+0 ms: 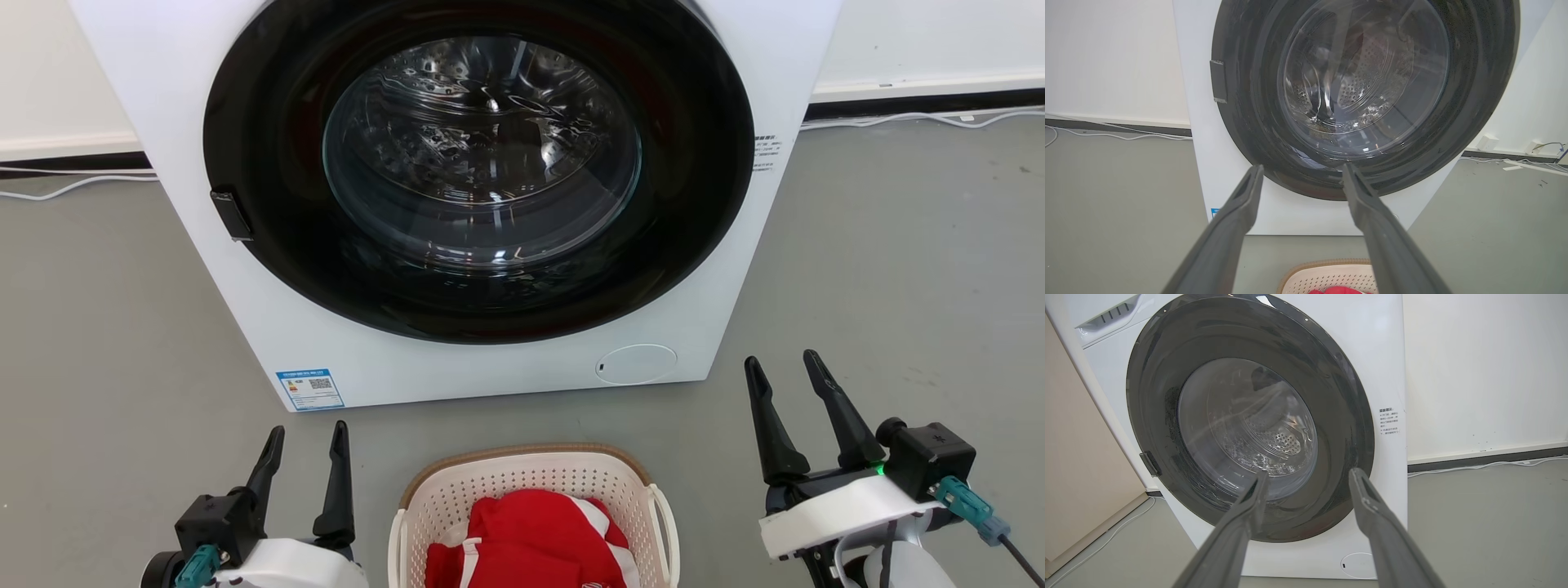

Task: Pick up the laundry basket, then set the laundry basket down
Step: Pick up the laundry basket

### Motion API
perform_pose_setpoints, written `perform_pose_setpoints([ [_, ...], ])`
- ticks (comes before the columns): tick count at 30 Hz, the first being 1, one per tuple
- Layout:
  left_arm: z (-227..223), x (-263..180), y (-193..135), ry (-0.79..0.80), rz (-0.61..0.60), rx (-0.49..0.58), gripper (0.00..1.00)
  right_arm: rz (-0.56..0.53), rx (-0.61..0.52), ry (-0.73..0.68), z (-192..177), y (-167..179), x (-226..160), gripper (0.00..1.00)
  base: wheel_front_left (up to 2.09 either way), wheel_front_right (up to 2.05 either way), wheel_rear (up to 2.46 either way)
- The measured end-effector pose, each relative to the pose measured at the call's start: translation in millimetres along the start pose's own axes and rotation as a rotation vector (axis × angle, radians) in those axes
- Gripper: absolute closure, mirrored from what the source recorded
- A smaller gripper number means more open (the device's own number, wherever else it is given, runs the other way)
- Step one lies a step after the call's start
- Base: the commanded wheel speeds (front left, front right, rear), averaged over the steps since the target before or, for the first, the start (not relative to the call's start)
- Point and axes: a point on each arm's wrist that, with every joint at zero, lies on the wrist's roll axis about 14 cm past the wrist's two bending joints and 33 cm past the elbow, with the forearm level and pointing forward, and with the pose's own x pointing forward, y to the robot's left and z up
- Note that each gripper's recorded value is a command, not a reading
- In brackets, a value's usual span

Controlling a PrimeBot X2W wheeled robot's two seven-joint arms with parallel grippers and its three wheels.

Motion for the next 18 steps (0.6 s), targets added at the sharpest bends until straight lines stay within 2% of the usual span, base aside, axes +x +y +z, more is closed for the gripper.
perform_pose_setpoints([
  [18, -7.9, 7.0, 0.2, 0.024, -0.003, -0.004, 0.0, -0.012, -0.005, 0.013, -3.8, -5.2, -0.6, 0.0, 0.0, 0.0, 0.0],
])
